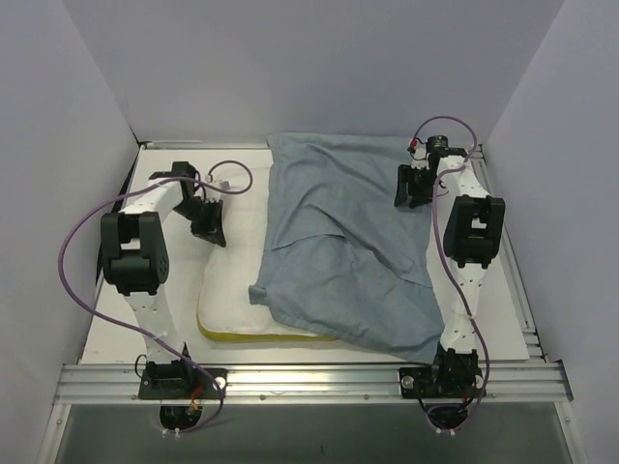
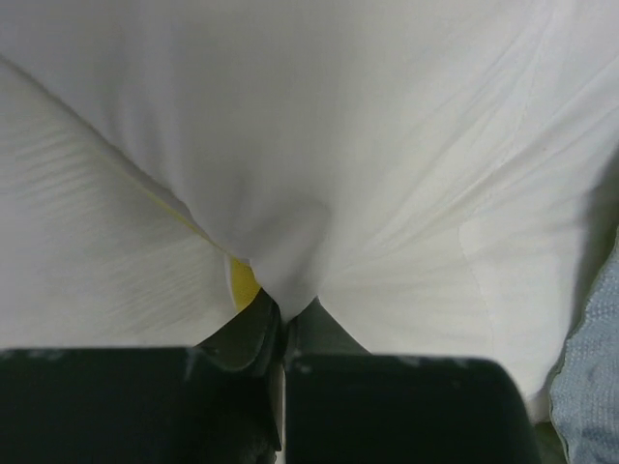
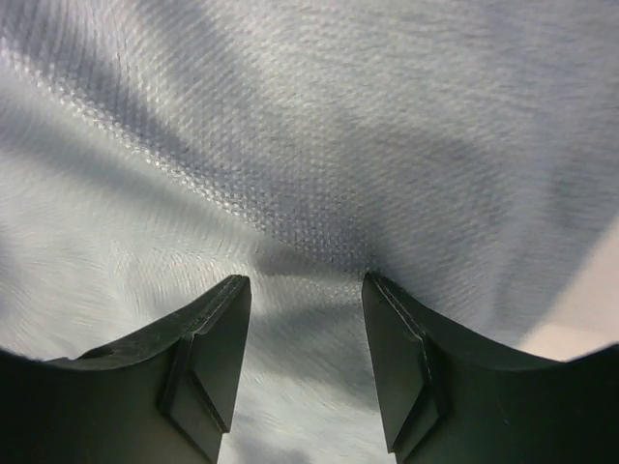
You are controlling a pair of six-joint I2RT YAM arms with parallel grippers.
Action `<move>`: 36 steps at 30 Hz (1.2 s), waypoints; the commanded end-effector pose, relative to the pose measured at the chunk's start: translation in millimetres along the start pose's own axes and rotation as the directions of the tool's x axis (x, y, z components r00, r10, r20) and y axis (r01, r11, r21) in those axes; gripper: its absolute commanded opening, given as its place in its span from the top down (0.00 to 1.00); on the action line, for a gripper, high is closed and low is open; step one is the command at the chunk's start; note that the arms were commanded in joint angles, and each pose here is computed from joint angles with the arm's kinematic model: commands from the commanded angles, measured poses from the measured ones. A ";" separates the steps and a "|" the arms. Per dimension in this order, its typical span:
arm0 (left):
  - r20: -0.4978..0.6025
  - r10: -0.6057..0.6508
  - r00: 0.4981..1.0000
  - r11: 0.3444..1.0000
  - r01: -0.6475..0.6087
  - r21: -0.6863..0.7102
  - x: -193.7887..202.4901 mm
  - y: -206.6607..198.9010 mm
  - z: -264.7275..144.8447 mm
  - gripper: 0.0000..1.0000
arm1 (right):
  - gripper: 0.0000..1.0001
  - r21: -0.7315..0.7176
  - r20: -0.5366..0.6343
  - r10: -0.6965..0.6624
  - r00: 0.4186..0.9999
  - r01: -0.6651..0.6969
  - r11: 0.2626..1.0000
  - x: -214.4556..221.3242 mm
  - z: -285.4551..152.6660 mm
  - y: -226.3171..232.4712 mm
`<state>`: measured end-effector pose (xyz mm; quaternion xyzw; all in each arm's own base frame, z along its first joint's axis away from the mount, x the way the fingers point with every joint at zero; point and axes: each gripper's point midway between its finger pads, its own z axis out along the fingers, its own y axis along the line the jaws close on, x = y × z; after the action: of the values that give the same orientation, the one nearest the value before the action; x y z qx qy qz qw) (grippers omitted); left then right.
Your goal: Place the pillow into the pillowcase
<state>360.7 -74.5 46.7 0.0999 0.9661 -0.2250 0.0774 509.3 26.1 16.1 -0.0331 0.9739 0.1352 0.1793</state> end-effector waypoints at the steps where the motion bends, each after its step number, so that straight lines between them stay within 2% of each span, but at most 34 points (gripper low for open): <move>1: 0.018 0.036 0.999 0.963 -0.030 -0.269 -3.1 77.1 -58.6 1.00 | 0.49 0.203 -0.157 0.052 0.986 -0.019 0.979 44.5 -19.8 -47.7; 2: 0.002 0.087 0.996 0.944 -0.082 -0.319 -3.1 88.8 -70.5 1.00 | 0.49 0.220 -0.173 0.060 0.983 -0.021 0.975 49.1 -20.7 -53.2; 4: -0.008 0.115 0.993 0.893 -0.107 -0.438 -4.9 113.8 -101.2 1.00 | 0.49 0.250 -0.213 0.079 0.974 -0.024 0.968 60.6 -25.9 -65.3; 6: -0.025 0.172 0.985 0.856 -0.162 -0.491 -9.9 126.5 -122.3 1.00 | 0.50 0.271 -0.234 0.087 0.968 -0.021 0.962 66.4 -31.6 -71.7; 12: -0.138 0.198 0.970 0.738 -0.240 -0.631 -16.3 170.1 -155.5 1.00 | 0.50 0.298 -0.308 0.051 0.950 0.045 0.954 90.4 -50.5 -77.8; 15: -0.111 0.201 0.973 0.678 -0.219 -0.702 -40.0 194.6 -178.1 1.00 | 0.50 0.321 -0.347 0.061 0.936 0.057 0.945 109.2 -67.0 -85.4; 17: -0.064 0.260 0.964 0.661 -0.225 -0.716 -66.9 196.6 -192.5 1.00 | 0.50 0.301 -0.371 0.083 0.925 0.035 0.953 127.3 -81.1 -86.9; 18: -0.069 0.275 0.959 0.666 -0.242 -0.705 -74.2 196.6 -185.7 1.00 | 0.50 0.270 -0.407 0.082 0.910 0.034 0.962 139.8 -88.3 -81.1; 20: -0.034 0.337 0.941 0.664 -0.263 -0.700 -97.8 186.0 -189.2 0.99 | 0.52 0.166 -0.423 -0.023 0.906 0.103 0.981 147.8 -106.2 -62.5; 21: -0.031 0.362 0.931 0.664 -0.281 -0.693 -106.4 175.5 -186.0 0.93 | 0.52 0.128 -0.469 -0.062 0.881 0.137 0.982 167.4 -108.8 -55.7; 22: -0.018 0.380 0.925 0.663 -0.286 -0.692 -113.6 167.9 -187.3 0.70 | 0.51 0.111 -0.443 -0.107 0.890 0.173 0.979 165.4 -120.7 -48.7; 23: 0.005 0.388 0.921 0.668 -0.278 -0.690 -119.9 159.6 -189.8 0.59 | 0.50 0.084 -0.440 -0.140 0.887 0.196 0.977 167.7 -123.0 -43.3; 25: 0.012 0.395 0.918 0.695 -0.290 -0.657 -120.0 138.8 -182.0 0.41 | 0.42 0.046 -0.388 -0.200 0.900 0.235 0.971 151.4 -133.0 -32.8; 26: 0.020 0.391 0.920 0.718 -0.291 -0.633 -116.5 130.3 -178.1 0.39 | 0.38 0.023 -0.364 -0.215 0.906 0.240 0.970 142.9 -136.6 -27.2; 27: 0.018 0.401 0.916 0.748 -0.316 -0.583 -107.1 116.8 -170.0 0.27 | 0.30 -0.013 -0.338 -0.227 0.913 0.237 0.972 134.5 -139.2 -16.5; 28: 0.000 0.404 0.915 0.752 -0.332 -0.569 -100.9 109.4 -165.3 0.22 | 0.26 -0.007 -0.272 -0.249 0.930 0.257 0.966 109.2 -146.1 -11.7; 29: 0.015 0.397 0.918 0.777 -0.327 -0.537 -95.6 100.2 -158.7 0.18 | 0.23 -0.013 -0.260 -0.263 0.929 0.268 0.963 101.0 -142.4 -9.1; 30: 0.040 0.396 0.917 0.790 -0.318 -0.524 -92.7 89.3 -161.1 0.17 | 0.21 -0.001 -0.224 -0.278 0.934 0.285 0.959 86.4 -140.1 -7.6; 31: 0.035 0.368 0.929 0.820 -0.307 -0.482 -82.7 84.3 -146.8 0.16 | 0.21 0.008 -0.176 -0.308 0.935 0.315 0.949 65.4 -141.4 -0.8; 32: 0.057 0.335 0.940 0.843 -0.272 -0.464 -78.8 72.0 -142.9 0.14 | 0.21 0.001 -0.186 -0.315 0.930 0.321 0.947 59.5 -128.0 -2.1; 36: 0.035 0.233 0.972 0.909 -0.205 -0.362 -43.0 51.9 -111.5 0.14 | 0.24 0.051 -0.168 -0.363 0.916 0.376 0.925 26.5 -88.0 -12.1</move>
<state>428.0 35.0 124.8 0.2281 0.9606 0.0130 0.1584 445.7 -16.1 123.1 -0.2000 0.9648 0.0522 0.1628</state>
